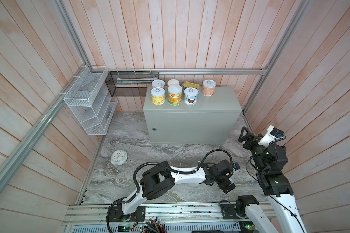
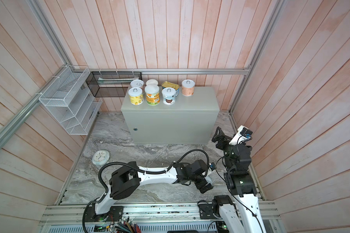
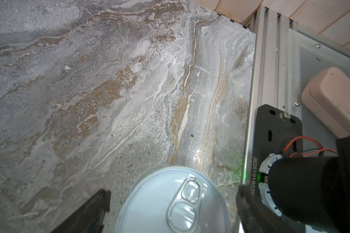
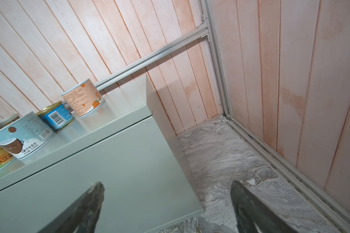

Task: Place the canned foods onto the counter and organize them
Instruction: 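Lower the left gripper onto the pale-blue floor can and close on it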

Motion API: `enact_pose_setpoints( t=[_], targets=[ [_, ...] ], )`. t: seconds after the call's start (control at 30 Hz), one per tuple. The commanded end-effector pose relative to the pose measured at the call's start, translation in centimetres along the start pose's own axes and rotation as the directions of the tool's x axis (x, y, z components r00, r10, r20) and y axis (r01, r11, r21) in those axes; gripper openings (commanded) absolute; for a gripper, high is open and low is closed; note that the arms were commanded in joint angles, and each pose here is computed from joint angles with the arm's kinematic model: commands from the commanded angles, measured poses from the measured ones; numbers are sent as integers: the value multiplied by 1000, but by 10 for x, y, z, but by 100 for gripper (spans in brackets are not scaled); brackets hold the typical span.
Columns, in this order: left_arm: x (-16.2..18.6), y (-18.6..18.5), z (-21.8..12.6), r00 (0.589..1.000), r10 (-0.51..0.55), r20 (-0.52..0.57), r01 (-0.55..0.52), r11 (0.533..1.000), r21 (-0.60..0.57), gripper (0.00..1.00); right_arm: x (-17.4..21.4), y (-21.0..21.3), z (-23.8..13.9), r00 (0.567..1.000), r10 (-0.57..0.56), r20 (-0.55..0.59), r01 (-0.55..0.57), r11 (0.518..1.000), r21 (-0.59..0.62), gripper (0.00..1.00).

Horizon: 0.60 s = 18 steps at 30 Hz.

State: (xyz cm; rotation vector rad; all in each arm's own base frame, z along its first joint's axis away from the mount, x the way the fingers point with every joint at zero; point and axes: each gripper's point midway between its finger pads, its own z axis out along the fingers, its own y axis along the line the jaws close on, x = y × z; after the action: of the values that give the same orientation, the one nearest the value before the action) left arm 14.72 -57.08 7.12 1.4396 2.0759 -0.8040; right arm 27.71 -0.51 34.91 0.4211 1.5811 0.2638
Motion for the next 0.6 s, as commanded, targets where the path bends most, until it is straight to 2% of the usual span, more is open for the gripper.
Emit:
enact_pose_setpoints(
  t=[0.0, 0.13, 0.27, 0.33, 0.47, 0.57],
  targets=[
    [14, 7, 11, 998, 12, -68, -15, 999, -41, 100, -2, -2, -1, 1000, -18, 4, 17, 1000, 10, 97],
    [21, 15, 19, 994, -6, -110, -3, 997, -78, 100, -3, -4, -2, 1000, -23, 9, 22, 1000, 20, 98],
    [21, 17, 18, 994, -12, -105, 3, 996, -87, 99, -2, -4, -2, 1000, -22, 7, 22, 1000, 21, 97],
    [21, 17, 16, 995, -16, -97, 7, 996, -88, 95, 0, -5, -1, 1000, -21, 4, 21, 1000, 21, 98],
    [21, 21, 14, 996, -37, -82, 31, 997, -74, 81, 2, -5, 0, 1000, -17, 0, 17, 1000, 19, 97],
    [21, 29, 10, 995, -73, -70, 67, 995, -78, 78, 3, -4, 1, 1000, -14, -2, 14, 1000, 12, 97]
  ],
)
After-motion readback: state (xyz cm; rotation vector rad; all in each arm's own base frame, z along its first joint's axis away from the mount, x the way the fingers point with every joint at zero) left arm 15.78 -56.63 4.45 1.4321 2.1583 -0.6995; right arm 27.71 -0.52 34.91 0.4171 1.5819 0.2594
